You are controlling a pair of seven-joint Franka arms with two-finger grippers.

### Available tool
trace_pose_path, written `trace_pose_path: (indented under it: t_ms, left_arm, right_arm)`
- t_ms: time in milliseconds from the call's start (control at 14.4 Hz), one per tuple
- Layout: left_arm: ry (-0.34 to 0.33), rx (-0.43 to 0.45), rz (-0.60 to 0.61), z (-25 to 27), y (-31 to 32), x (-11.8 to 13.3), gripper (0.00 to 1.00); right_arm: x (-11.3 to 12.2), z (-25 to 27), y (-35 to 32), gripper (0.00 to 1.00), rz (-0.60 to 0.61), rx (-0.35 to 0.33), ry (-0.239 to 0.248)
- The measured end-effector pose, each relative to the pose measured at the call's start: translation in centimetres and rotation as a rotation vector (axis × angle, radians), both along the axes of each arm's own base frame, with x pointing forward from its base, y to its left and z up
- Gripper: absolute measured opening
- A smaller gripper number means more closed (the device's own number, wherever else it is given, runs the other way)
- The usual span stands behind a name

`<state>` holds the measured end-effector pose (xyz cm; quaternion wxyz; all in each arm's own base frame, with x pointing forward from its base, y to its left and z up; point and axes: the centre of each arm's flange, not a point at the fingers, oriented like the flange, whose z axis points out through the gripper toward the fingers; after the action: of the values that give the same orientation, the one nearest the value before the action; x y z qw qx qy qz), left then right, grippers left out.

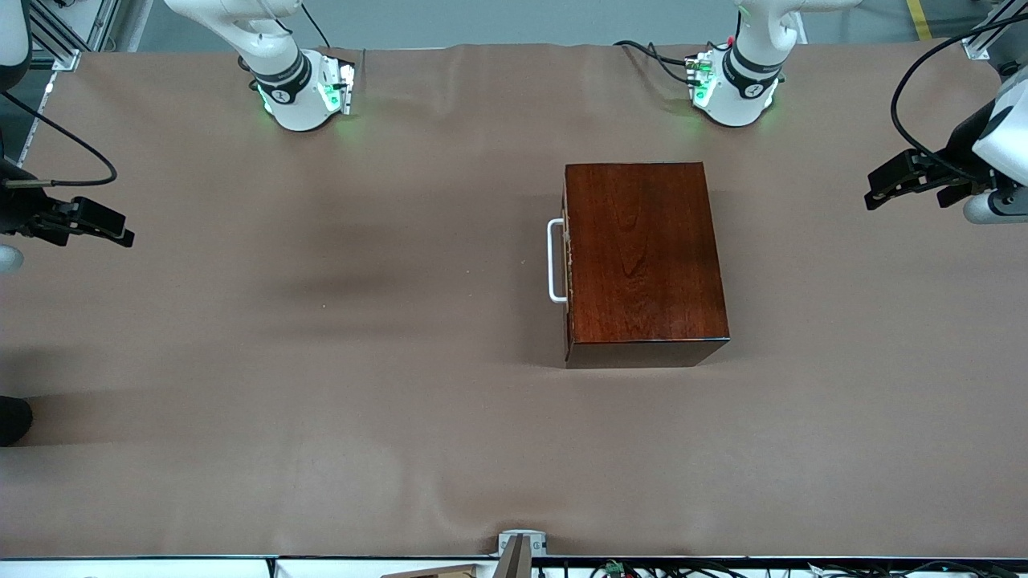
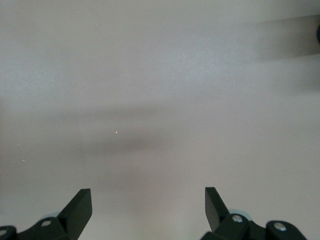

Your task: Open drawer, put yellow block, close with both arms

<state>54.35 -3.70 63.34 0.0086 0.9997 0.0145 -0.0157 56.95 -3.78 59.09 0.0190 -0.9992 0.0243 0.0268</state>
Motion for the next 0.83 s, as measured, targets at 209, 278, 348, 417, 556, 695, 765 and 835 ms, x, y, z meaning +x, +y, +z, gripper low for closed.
trace_pose_path:
  t_ms: [209, 278, 348, 417, 556, 695, 765, 835]
  left_arm:
    - [0.002, 0.000, 0.003, -0.12, 0.18, 0.02, 1.00]
    - [0.001, 0.000, 0.001, -0.15, 0.16, 0.06, 1.00]
    - [0.001, 0.001, -0.005, -0.24, 0.16, 0.13, 1.00]
    - [0.003, 0.003, -0.012, -0.37, 0.17, 0.20, 1.00]
    - [0.006, 0.007, -0.062, -0.59, 0.20, 0.28, 1.00]
    - [0.009, 0.006, -0.122, -0.69, 0.32, 0.29, 1.00]
    - [0.011, 0.011, -0.133, -0.72, 0.39, 0.27, 1.00]
    - [0.015, 0.019, -0.136, -0.77, 0.45, 0.23, 1.00]
  right_arm:
    - [0.00, 0.00, 0.00, 1.00, 0.000, 0.000, 0.000]
    - [0.00, 0.00, 0.00, 1.00, 0.000, 0.000, 0.000]
    - [0.00, 0.00, 0.00, 1.00, 0.000, 0.000, 0.000]
    - [0.00, 0.00, 0.00, 1.00, 0.000, 0.000, 0.000]
    - [0.00, 0.00, 0.00, 1.00, 0.000, 0.000, 0.000]
    - [0.00, 0.00, 0.01, 1.00, 0.001, 0.000, 0.000]
    - [0.00, 0.00, 0.02, 1.00, 0.001, 0.000, 0.000]
    - [0.00, 0.00, 0.02, 1.00, 0.001, 0.000, 0.000]
